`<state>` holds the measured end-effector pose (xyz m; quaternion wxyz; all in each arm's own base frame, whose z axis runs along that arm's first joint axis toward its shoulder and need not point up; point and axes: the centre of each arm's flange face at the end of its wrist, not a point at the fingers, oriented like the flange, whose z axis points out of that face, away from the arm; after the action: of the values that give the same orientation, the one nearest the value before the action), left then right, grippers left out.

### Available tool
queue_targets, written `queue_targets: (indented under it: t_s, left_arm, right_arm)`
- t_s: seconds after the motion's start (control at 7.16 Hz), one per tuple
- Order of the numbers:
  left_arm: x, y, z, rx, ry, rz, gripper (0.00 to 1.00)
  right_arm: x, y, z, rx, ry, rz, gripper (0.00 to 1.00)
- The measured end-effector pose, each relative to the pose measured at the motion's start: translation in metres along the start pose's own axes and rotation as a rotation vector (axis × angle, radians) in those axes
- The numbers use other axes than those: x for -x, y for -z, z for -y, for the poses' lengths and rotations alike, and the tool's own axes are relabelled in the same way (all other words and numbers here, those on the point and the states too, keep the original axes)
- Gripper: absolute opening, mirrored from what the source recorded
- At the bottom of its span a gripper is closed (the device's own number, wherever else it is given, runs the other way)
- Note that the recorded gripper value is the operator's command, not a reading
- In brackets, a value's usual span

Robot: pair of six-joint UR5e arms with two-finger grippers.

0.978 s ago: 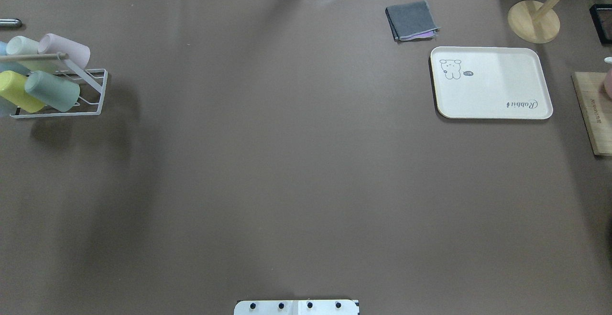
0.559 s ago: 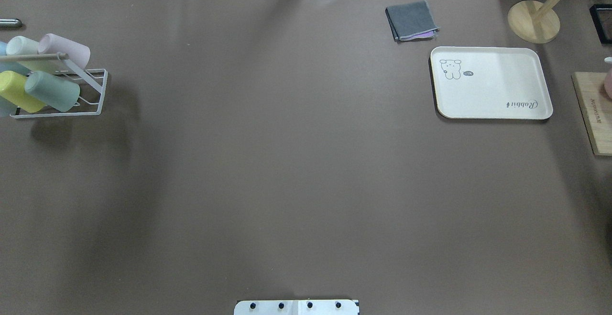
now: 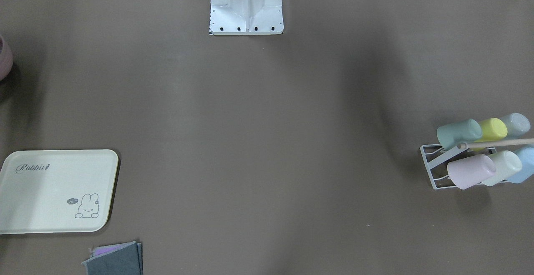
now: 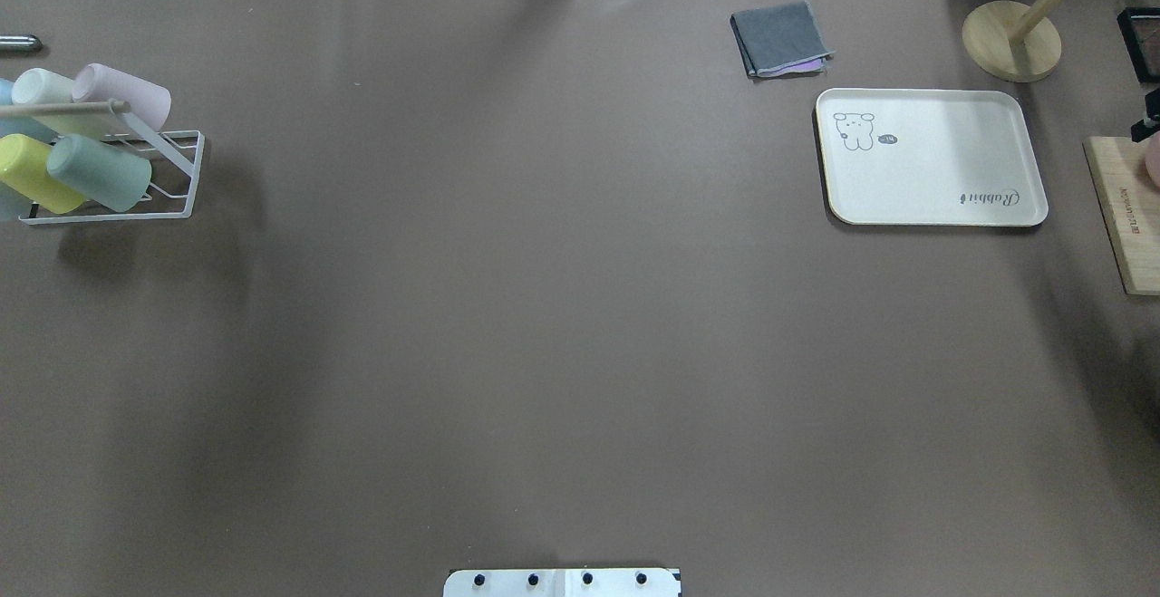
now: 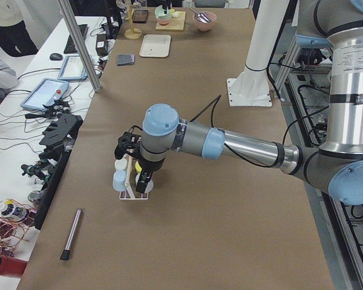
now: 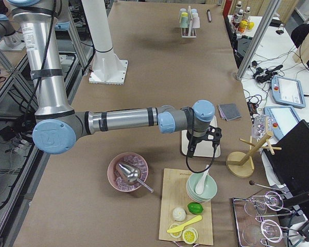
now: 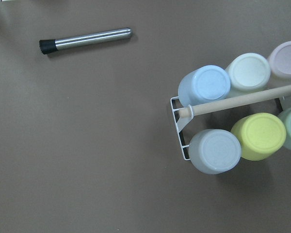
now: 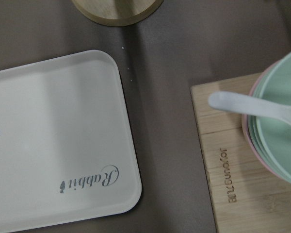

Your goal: Pick up and place green cup on tray

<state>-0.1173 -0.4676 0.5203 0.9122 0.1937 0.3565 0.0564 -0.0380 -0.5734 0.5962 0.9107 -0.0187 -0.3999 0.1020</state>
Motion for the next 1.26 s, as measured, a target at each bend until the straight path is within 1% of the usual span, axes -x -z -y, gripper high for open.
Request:
queue_targets:
  t_s: [0.14, 0.28, 0.42, 0.56, 0.7, 0.84, 0.98, 1.26]
  left_arm:
    - [-0.007, 0.007, 0.004, -0.053, -0.054, 0.007, 0.99]
    - [-0.014, 0.014, 0.007, -0.119, -0.119, 0.014, 0.98]
    - [-0.022, 0.017, 0.012, -0.161, -0.199, 0.021, 0.98]
    - [-0.037, 0.009, 0.023, -0.165, -0.339, 0.049, 0.98]
    - [-0.068, -0.008, 0.038, -0.147, -0.528, 0.113, 0.98]
    - [-0.11, -0.025, 0.05, -0.131, -0.704, 0.183, 0.98]
    - [-0.154, -0.042, 0.058, -0.121, -0.853, 0.252, 0.98]
    - [-0.24, -0.083, 0.065, -0.098, -1.142, 0.421, 0.98]
  right_arm:
    - [-0.001, -0.023, 0.005, -0.02, 0.024, 0.013, 0.98]
    - [0.004, -0.044, 0.007, -0.03, 0.035, 0.019, 0.98]
    - [0.015, -0.06, 0.008, -0.03, 0.046, 0.01, 0.98]
    - [0.024, -0.074, 0.009, -0.024, 0.057, -0.005, 0.97]
    - [0.028, -0.087, 0.009, -0.017, 0.068, -0.018, 0.94]
    - [0.023, -0.101, 0.01, -0.018, 0.083, -0.02, 0.93]
    - [0.013, -0.115, 0.01, -0.029, 0.102, -0.011, 0.92]
    - [0.01, -0.126, 0.011, -0.042, 0.127, 0.002, 0.9]
